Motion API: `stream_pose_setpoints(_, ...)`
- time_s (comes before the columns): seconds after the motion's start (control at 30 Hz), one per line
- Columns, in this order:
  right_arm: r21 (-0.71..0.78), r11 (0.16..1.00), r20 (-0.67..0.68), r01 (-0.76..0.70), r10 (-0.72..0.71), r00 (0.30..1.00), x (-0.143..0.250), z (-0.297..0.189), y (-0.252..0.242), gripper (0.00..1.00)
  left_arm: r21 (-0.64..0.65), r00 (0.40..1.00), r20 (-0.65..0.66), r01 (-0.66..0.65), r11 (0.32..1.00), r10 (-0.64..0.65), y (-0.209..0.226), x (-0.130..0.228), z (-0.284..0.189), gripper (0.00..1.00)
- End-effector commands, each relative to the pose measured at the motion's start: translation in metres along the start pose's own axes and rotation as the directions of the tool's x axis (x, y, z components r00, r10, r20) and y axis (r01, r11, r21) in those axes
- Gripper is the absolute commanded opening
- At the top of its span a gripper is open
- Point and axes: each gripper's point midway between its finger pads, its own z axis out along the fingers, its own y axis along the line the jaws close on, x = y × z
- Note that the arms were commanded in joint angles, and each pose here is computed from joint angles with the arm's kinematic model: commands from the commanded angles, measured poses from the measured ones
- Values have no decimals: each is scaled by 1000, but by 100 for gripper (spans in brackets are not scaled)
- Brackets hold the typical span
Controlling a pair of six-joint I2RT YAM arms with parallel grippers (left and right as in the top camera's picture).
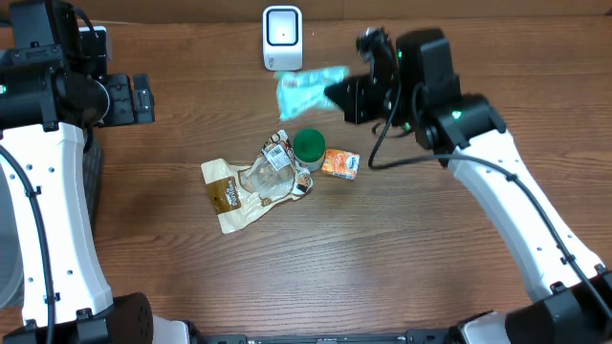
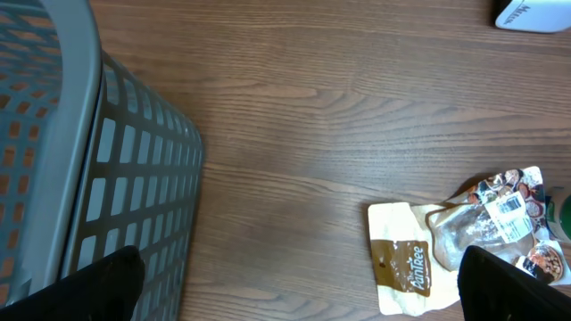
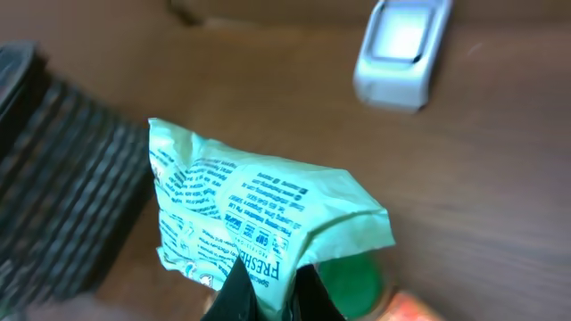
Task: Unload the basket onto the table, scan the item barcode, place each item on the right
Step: 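Hold the wipes pouch in front of the scanner face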
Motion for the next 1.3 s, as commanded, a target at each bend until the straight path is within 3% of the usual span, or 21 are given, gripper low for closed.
stream_pose_setpoints(0.0,184,982,132,52,-77,988,-56,-10,-14,4,-17,1000,18,-7,1000,7,6,-2,-5,100)
stream_pose_setpoints(0.13,442,891,220,108,-224,949,-103,4,-33,4,-17,1000,18,-7,1000,7,6,-2,-5,100)
stream_pose_setpoints(0.33,660,733,321,164,-473,820,-149,28,-35,4,-17,1000,18,-7,1000,7,6,-2,-5,99)
stream_pose_setpoints(0.6,780,349,-27,520,-811,584,-146,98,-54,4,-17,1000,18,-7,1000,7,6,-2,-5,100)
stream_pose_setpoints(0.97,800,-108,-335,590,-896,290,-127,169,-94,4,-17,1000,18,-7,1000,7,6,-2,-5,100)
stream_pose_setpoints(1.03,785,-143,-366,603,-892,264,-118,181,-100,4,-17,1000,18,-7,1000,7,6,-2,-5,100)
stream_pose_setpoints(1.27,781,-131,-351,611,-901,255,-111,192,-102,4,-17,1000,18,-7,1000,7,6,-2,-5,99)
